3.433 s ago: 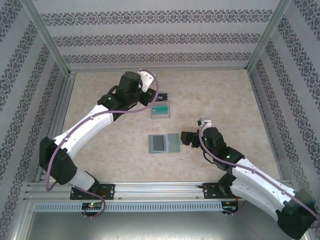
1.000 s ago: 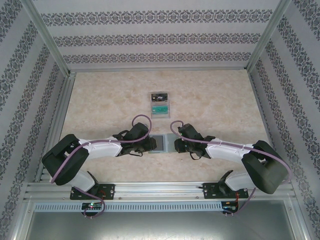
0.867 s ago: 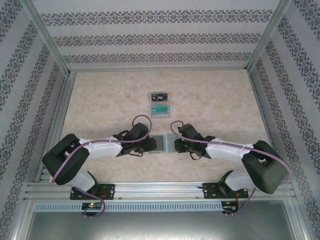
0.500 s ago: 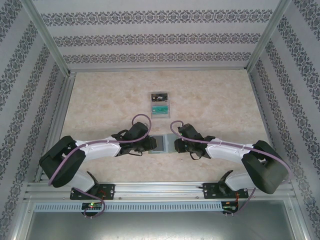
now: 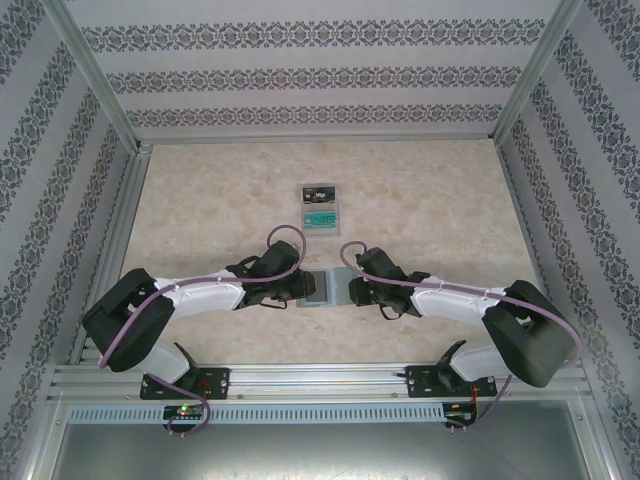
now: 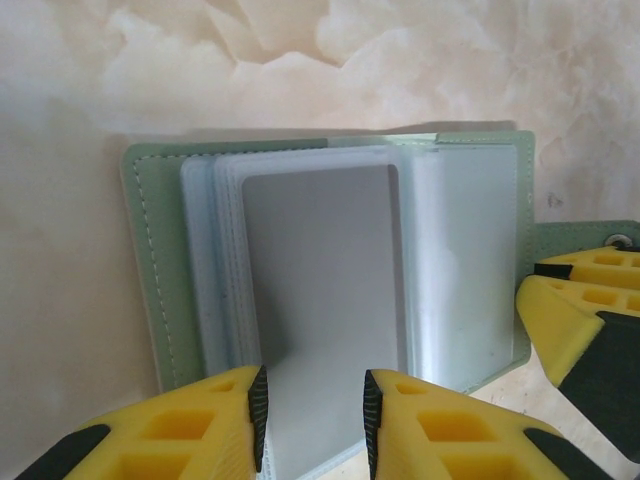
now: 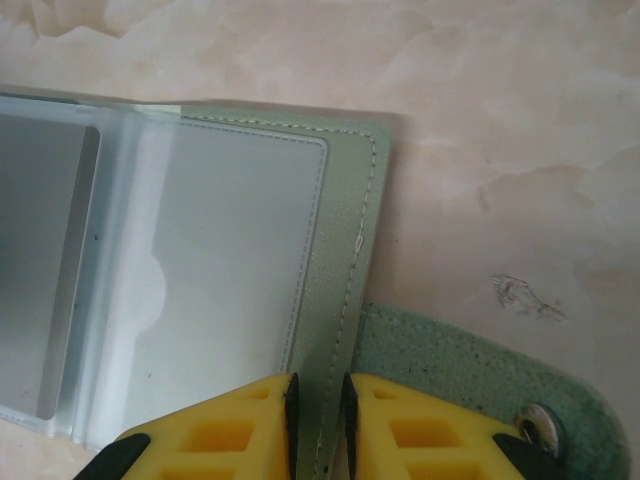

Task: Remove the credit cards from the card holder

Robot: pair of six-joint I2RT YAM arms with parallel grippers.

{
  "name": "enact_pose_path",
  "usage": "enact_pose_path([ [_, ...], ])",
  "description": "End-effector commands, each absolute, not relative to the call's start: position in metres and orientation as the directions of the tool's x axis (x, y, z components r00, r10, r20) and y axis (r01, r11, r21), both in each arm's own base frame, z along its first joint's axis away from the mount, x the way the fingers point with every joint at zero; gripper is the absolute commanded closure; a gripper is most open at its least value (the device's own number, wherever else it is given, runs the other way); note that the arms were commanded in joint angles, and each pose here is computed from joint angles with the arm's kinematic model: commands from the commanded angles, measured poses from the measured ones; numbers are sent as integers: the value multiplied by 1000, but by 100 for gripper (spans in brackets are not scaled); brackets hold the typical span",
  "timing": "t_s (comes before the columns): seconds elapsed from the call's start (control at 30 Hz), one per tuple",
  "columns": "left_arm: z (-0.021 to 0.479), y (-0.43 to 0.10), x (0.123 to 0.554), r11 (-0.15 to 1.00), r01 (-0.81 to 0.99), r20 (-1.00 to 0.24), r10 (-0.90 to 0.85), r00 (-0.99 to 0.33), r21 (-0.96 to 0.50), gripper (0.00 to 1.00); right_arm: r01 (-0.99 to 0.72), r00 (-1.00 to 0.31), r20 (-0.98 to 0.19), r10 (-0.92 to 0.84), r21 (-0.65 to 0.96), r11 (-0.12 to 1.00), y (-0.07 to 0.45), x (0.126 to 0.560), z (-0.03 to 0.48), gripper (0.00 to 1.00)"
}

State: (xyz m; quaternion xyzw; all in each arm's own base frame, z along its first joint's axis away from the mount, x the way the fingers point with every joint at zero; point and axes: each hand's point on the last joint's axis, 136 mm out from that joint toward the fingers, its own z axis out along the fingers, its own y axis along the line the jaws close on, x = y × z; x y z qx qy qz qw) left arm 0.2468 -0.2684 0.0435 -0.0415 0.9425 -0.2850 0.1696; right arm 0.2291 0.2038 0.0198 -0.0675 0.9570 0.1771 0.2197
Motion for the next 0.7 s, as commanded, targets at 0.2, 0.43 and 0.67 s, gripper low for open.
enact_pose_path([
  [0.2,35,-276,242,838,34,-276,-141,-951,-544,66,-201,-890,-455,-31,329,923,210,235,27,77],
  [0.43,37,-283,241,818,44,-266,-136,-954,-573,66,-202,-890,-456,-32,329,923,211,235,27,77],
  [0.67,44,-293,240,783,68,-267,-128,-955,-619,63,-200,-891,-453,-32,328,923,211,235,26,77],
])
